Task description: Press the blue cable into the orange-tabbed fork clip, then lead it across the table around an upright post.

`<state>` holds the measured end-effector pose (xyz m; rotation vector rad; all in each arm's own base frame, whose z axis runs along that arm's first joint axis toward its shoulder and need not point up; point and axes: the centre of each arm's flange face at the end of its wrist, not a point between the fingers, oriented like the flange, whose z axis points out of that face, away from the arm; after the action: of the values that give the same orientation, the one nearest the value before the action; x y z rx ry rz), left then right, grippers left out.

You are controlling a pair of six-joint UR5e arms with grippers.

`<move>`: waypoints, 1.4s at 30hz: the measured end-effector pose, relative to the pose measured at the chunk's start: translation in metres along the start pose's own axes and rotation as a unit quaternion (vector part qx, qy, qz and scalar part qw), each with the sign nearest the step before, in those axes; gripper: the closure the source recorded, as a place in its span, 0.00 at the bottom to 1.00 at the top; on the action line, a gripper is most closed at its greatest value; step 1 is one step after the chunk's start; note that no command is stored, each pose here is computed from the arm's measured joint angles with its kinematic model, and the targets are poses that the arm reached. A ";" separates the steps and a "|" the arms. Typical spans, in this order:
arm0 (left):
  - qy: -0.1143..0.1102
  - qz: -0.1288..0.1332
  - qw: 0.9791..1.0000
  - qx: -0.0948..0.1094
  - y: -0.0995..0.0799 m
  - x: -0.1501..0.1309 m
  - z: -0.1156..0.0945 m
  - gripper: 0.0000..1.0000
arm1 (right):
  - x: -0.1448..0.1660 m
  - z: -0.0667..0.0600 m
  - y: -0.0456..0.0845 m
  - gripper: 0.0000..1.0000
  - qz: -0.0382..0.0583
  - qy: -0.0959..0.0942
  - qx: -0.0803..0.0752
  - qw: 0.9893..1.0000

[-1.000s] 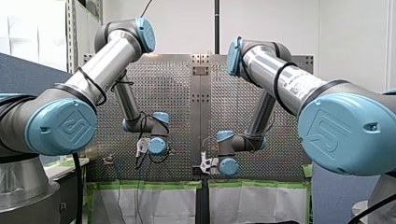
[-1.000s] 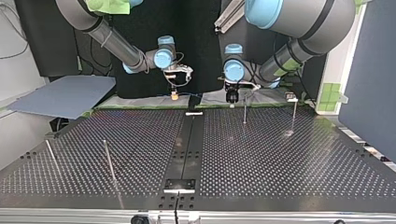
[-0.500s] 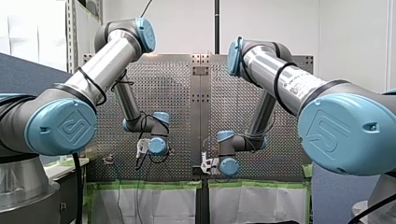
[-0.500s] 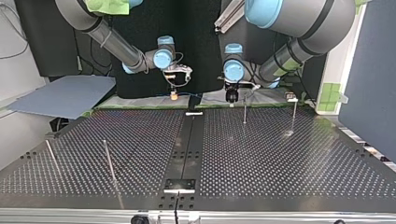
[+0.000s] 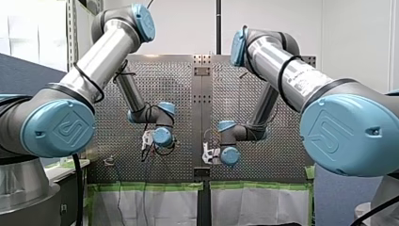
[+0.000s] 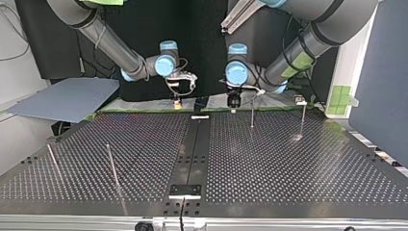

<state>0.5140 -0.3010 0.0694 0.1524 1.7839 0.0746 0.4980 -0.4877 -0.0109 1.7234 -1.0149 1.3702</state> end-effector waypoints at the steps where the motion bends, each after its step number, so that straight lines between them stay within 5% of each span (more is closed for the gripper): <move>1: -0.001 -0.001 1.000 0.002 -0.002 -0.006 -0.003 1.00 | 0.006 0.000 0.000 1.00 0.000 0.001 0.000 1.000; 22: -0.069 -0.054 0.996 0.016 -0.018 -0.102 -0.039 1.00 | 0.140 -0.016 0.007 1.00 0.013 0.056 0.001 0.998; 29: -0.086 -0.066 0.994 0.021 -0.020 -0.123 -0.048 1.00 | 0.186 -0.025 0.010 1.00 0.019 0.087 0.001 0.996; 36: -0.113 -0.093 0.989 0.025 -0.016 -0.156 -0.059 1.00 | 0.232 -0.034 0.012 1.00 0.025 0.118 0.006 0.993; 42: -0.124 -0.102 0.987 0.026 -0.014 -0.181 -0.066 1.00 | 0.259 -0.042 0.014 1.00 0.026 0.130 0.009 0.991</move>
<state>0.4874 -0.3387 0.2571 0.0156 1.5438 -0.1333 0.5021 -0.4961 0.2515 1.4917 -0.9096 1.5927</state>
